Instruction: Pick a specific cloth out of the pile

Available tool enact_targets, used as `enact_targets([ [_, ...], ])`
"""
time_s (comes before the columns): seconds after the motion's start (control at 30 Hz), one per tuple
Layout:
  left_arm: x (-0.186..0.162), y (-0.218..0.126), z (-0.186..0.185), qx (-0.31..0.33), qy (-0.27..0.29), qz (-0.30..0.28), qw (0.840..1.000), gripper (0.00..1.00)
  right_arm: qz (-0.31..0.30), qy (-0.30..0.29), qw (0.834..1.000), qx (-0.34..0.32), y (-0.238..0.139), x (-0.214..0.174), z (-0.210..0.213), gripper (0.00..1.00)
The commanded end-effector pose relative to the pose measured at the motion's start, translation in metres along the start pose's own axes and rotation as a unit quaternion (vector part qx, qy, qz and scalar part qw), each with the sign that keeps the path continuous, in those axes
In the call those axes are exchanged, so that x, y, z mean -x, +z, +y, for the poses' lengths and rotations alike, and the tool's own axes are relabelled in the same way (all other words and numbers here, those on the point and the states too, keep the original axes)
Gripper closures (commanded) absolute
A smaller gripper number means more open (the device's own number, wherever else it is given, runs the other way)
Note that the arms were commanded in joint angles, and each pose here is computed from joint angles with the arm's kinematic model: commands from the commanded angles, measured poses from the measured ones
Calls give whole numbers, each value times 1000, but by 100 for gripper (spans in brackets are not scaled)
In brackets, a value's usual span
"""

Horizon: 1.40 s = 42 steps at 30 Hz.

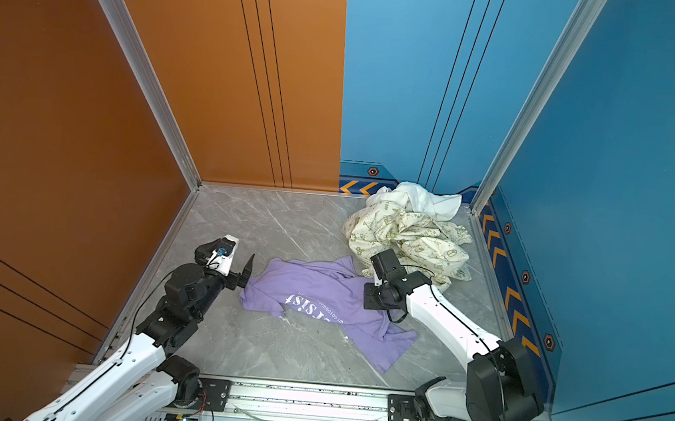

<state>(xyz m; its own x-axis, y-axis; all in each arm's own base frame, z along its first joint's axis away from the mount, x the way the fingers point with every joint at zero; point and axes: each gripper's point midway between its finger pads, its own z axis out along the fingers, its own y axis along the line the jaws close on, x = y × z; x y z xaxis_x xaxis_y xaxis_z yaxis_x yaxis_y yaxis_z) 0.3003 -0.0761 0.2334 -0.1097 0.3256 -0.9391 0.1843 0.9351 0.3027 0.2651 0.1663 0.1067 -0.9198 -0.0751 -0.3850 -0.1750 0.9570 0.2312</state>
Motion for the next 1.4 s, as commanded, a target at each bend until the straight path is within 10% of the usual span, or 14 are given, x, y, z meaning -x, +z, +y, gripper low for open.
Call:
enact_targets([
  [0.0, 4, -2, 1, 3, 6, -6, 1000, 2, -81, -16, 995, 56, -35, 40, 41, 100],
  [0.47, 5, -4, 3, 8, 7, -9, 1000, 2, -229, -73, 945, 223, -112, 170, 189, 100],
  [0.93, 8, -7, 6, 16, 9, -13, 1000, 2, -353, -115, 850, 374, -186, 287, 325, 100],
  [1.17, 9, -9, 11, 27, 10, -16, 999, 2, -207, -130, 914, 324, -62, 236, 321, 97],
  [1.37, 8, -11, 19, 50, 10, -14, 999, 2, -99, -137, 951, 258, -5, 173, 270, 43],
])
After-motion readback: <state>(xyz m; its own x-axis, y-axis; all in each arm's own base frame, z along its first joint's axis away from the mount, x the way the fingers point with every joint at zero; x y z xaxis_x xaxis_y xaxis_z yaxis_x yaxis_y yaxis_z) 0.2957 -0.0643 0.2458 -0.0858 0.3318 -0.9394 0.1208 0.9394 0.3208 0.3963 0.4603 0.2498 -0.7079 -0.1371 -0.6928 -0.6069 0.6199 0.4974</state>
